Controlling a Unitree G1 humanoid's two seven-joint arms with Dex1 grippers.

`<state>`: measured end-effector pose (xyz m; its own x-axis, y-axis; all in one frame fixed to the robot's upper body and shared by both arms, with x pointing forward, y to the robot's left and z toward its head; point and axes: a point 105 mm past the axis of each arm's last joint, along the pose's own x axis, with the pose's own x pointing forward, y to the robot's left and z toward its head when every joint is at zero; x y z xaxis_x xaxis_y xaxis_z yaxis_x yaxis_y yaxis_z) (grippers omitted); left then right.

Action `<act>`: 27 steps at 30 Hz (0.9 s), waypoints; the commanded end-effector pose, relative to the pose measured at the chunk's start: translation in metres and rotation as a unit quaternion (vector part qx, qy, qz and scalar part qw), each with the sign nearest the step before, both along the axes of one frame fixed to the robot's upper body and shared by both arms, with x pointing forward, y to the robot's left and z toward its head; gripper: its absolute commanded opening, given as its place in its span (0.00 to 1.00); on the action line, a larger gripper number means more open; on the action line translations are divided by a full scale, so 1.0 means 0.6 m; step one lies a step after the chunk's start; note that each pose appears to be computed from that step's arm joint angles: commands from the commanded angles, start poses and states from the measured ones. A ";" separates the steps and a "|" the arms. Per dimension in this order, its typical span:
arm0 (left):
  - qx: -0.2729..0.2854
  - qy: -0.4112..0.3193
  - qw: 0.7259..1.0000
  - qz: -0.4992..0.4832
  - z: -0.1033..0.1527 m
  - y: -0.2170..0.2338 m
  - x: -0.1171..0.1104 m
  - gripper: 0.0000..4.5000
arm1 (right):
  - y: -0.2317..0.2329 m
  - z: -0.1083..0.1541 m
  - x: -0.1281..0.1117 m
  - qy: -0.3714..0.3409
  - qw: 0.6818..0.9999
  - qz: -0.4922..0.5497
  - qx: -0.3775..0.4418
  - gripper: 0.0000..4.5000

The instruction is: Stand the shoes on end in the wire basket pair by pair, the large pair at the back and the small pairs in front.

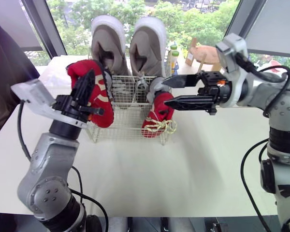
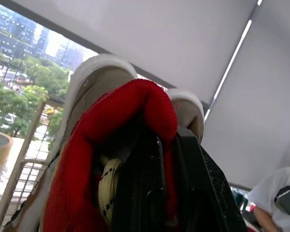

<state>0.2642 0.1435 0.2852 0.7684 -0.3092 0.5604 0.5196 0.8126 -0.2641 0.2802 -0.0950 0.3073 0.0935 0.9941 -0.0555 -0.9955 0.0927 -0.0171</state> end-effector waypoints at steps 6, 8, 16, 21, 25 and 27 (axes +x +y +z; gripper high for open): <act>0.059 -0.008 0.998 -0.017 -0.057 -0.038 0.025 0.01 | -0.018 0.011 -0.013 -0.016 0.999 -0.029 0.008 1.00; 0.068 0.002 0.998 -0.016 -0.075 -0.040 0.025 0.01 | -0.019 0.010 -0.012 -0.014 0.999 -0.034 0.010 1.00; 0.047 -0.071 0.996 0.002 0.001 -0.037 0.013 0.01 | -0.020 0.008 -0.005 -0.010 0.999 -0.035 0.019 1.00; 0.043 -0.090 0.995 0.009 0.025 -0.037 0.010 0.01 | -0.020 0.006 -0.002 -0.010 0.999 -0.033 0.022 1.00; 0.064 -0.058 0.996 0.012 -0.013 -0.043 0.020 0.01 | -0.021 0.006 -0.001 -0.010 0.999 -0.031 0.023 1.00; 0.059 -0.035 0.998 0.009 -0.042 -0.041 0.028 0.01 | -0.021 0.006 -0.001 -0.009 0.999 -0.030 0.024 1.00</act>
<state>0.2788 0.1188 0.2681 0.7271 -0.3653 0.5812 0.5225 0.8437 -0.1233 0.2830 -0.1073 0.3022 0.1661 0.9856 -0.0314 -0.9860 0.1665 0.0108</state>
